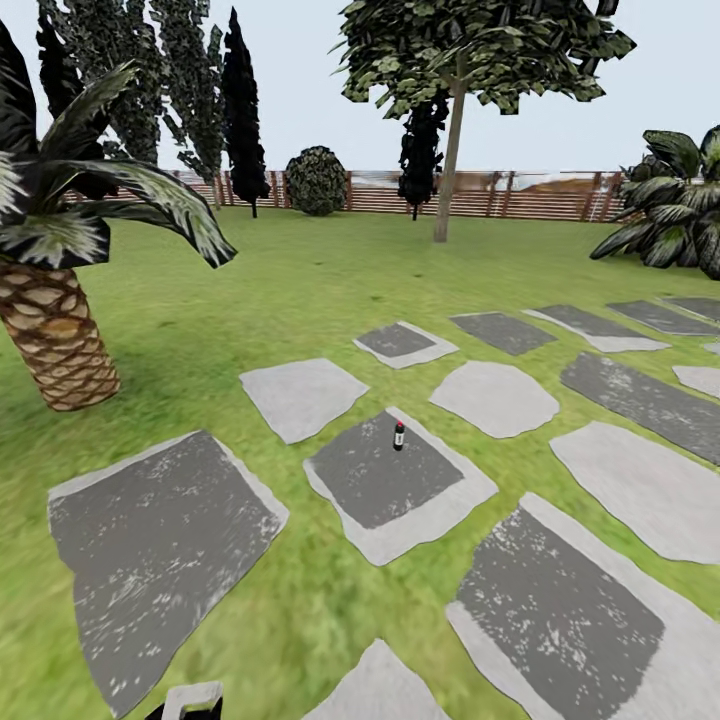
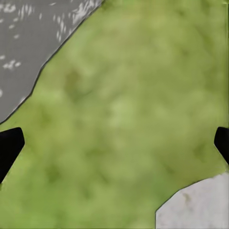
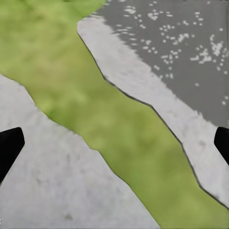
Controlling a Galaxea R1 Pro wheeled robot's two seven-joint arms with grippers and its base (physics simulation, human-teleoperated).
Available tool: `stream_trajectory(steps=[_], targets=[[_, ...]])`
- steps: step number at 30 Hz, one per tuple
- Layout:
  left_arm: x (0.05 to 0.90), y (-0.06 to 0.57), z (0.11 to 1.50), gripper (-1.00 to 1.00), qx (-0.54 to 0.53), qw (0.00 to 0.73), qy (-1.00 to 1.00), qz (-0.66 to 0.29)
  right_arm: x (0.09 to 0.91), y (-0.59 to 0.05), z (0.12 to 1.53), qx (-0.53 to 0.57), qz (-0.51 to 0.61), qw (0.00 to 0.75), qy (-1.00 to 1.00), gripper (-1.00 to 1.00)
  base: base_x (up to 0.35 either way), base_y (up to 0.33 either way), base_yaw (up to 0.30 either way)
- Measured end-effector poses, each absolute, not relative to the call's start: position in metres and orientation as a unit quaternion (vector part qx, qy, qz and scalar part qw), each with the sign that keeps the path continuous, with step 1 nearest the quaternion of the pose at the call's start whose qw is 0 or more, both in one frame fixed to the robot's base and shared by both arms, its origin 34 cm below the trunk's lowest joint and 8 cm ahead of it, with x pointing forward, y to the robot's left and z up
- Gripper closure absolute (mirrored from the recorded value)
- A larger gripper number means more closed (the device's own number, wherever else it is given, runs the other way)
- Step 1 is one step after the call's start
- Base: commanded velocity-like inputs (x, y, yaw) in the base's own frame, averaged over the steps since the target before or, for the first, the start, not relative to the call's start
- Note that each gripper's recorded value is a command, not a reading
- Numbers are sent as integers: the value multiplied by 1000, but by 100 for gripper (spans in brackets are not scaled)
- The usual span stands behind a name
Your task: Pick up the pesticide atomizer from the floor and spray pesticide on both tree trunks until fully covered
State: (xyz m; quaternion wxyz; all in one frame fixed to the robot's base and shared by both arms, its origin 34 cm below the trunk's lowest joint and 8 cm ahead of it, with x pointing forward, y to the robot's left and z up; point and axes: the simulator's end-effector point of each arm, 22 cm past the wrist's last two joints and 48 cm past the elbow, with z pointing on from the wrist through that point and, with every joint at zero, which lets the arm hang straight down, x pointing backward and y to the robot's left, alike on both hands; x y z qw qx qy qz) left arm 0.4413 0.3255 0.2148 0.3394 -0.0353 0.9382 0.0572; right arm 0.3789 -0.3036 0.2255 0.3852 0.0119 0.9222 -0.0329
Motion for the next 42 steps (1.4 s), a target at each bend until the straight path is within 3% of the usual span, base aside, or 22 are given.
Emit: stream_trajectory(steps=[42], targets=[[442, 325, 215, -100, -36, 340, 938, 56, 379, -304, 225, 12, -33, 385, 922, -100, 247, 231, -262]])
